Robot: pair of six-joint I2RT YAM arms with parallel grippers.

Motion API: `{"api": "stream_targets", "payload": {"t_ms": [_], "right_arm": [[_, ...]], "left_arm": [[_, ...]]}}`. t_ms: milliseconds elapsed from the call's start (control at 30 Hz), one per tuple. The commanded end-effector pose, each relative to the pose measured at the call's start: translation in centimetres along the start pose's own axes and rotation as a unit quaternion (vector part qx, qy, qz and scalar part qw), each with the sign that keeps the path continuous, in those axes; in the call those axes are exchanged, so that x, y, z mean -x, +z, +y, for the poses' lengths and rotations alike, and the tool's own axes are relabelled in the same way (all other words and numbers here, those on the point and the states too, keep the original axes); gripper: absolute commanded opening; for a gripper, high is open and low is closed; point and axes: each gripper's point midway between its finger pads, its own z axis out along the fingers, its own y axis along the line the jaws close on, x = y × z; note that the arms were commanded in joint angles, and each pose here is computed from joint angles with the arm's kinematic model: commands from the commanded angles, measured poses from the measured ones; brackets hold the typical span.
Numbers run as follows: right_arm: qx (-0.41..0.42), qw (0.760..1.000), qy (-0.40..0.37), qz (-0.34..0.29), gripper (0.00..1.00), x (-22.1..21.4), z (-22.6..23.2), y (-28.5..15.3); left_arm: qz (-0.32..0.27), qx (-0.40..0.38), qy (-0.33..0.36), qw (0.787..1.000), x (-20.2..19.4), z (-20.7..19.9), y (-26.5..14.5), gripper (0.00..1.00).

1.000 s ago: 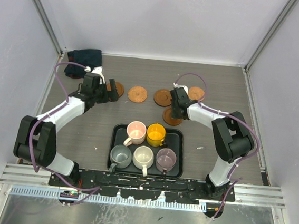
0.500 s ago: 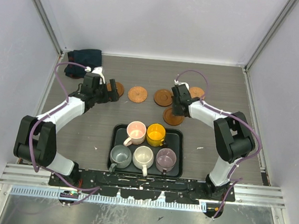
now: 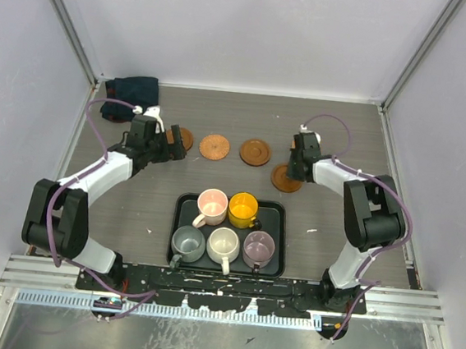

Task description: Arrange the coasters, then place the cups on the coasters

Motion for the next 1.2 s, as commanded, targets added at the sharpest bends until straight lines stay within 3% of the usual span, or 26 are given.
{"api": "stream_targets", "payload": {"t_ms": [0, 467, 567, 767, 833, 967, 1167], "right_arm": [[-0.063, 0.997, 0.035, 0.004, 0.01, -0.2, -5.2, -0.1], [-0.17, 0.981, 0.084, -0.031, 0.01, 4.9, -12.9, 0.4], [-0.177, 0.979, 0.095, -0.036, 0.01, 6.3, -14.0, 1.1], [-0.163, 0.979, 0.103, -0.059, 0.01, 9.1, -14.5, 1.8], [-0.153, 0.981, 0.099, -0.07, 0.01, 10.1, -14.2, 1.7], [-0.123, 0.983, 0.096, -0.096, 0.01, 12.0, -13.1, 0.9], [-0.01, 0.989, 0.062, -0.135, 0.01, 13.9, -8.7, 0.0]], "left_arm": [[-0.017, -0.013, -0.001, 1.0, 1.0, -0.6, 0.5, 0.98], [-0.032, 0.014, 0.032, 0.999, 3.6, -0.2, 2.5, 0.99], [-0.04, 0.015, 0.04, 0.998, 4.7, -0.4, 3.4, 0.9], [-0.044, 0.027, 0.058, 0.997, 6.1, -0.3, 5.5, 0.52], [-0.041, 0.024, 0.063, 0.997, 6.4, -0.6, 6.1, 0.45], [-0.026, 0.019, 0.072, 0.997, 6.4, -0.8, 7.7, 0.43], [-0.009, 0.032, 0.085, 0.996, 6.0, -0.2, 10.0, 0.41]]}}
